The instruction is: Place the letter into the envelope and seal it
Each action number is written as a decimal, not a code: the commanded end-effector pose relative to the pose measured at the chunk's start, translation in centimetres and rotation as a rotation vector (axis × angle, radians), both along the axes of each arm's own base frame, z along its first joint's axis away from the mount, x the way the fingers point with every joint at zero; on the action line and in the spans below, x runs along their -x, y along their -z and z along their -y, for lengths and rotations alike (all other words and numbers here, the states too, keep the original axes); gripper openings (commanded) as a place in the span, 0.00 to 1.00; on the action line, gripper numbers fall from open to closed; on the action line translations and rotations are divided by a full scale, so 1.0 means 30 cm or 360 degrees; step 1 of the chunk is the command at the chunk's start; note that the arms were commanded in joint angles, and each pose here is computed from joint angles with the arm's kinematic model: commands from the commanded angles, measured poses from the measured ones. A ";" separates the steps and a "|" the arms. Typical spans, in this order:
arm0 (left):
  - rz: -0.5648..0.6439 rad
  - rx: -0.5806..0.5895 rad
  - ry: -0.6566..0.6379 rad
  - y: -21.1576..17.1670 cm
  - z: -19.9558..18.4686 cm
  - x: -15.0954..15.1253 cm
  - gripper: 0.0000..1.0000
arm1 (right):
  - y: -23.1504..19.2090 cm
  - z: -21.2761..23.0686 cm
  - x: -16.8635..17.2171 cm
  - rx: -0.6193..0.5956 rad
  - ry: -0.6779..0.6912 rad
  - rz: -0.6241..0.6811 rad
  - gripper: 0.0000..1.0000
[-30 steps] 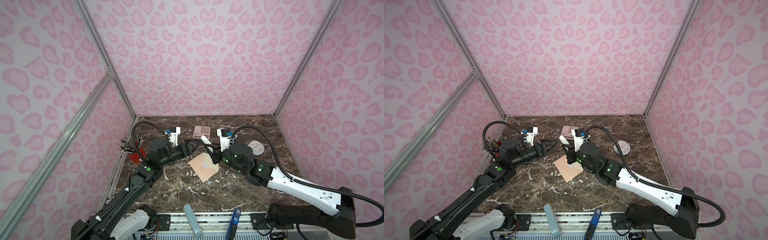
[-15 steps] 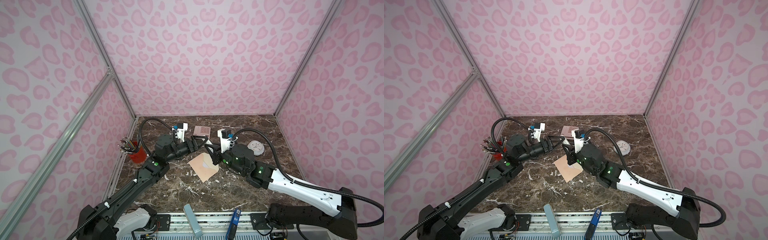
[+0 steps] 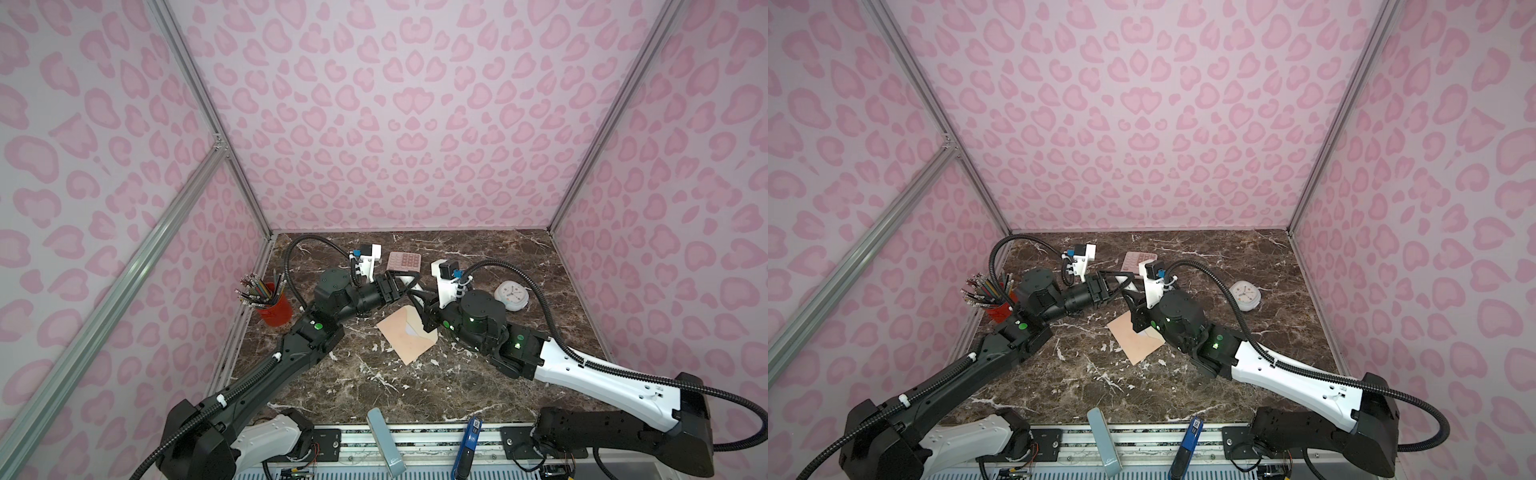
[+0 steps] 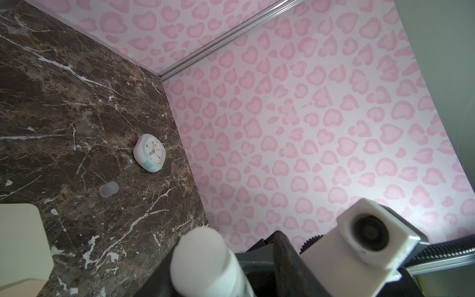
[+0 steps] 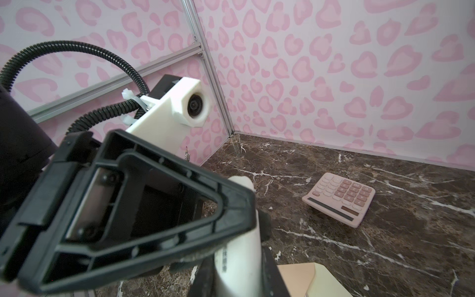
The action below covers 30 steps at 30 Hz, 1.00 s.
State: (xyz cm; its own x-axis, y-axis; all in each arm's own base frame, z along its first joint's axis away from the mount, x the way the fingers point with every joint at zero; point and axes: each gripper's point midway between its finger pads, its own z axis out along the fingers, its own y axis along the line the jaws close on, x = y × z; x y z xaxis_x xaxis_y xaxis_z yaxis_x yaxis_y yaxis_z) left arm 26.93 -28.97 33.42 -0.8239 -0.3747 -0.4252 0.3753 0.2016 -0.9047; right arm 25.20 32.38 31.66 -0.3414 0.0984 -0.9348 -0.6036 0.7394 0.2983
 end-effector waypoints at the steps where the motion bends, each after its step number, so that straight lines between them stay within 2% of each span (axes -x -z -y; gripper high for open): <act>1: 0.0077 0.0061 0.0028 -0.051 0.008 0.008 0.51 | -0.008 -0.001 -0.010 0.0000 0.0025 0.0045 0.00; 6: 0.0074 0.0059 0.0031 -0.048 0.011 0.009 0.39 | 0.005 -0.005 -0.010 0.0032 0.0016 0.0058 0.06; 12: 0.0072 0.0060 0.0007 -0.044 0.006 0.001 0.18 | 0.026 -0.011 0.007 0.0067 -0.0022 0.0050 0.15; 20: 0.0092 -0.0004 -0.0025 -0.038 0.001 -0.008 0.13 | 0.081 0.008 0.068 0.0179 -0.0115 0.0011 0.34; 24: 0.0100 -0.0044 -0.0039 -0.032 -0.004 -0.011 0.13 | 0.099 0.061 0.087 0.0218 -0.0088 0.0006 0.36; 30: 0.0092 -0.0059 -0.0011 -0.024 0.007 -0.011 0.12 | 0.090 0.105 0.099 0.0161 -0.0053 0.0049 0.36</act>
State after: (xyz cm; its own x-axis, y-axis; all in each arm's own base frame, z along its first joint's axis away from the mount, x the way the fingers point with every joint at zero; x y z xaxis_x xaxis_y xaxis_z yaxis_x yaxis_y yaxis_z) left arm 27.29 -29.00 33.26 -0.8083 -0.3704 -0.4576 0.3899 0.2456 -0.8875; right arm 22.11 29.64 28.83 -0.3316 -0.0194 -0.9432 -0.6451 0.7342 0.2117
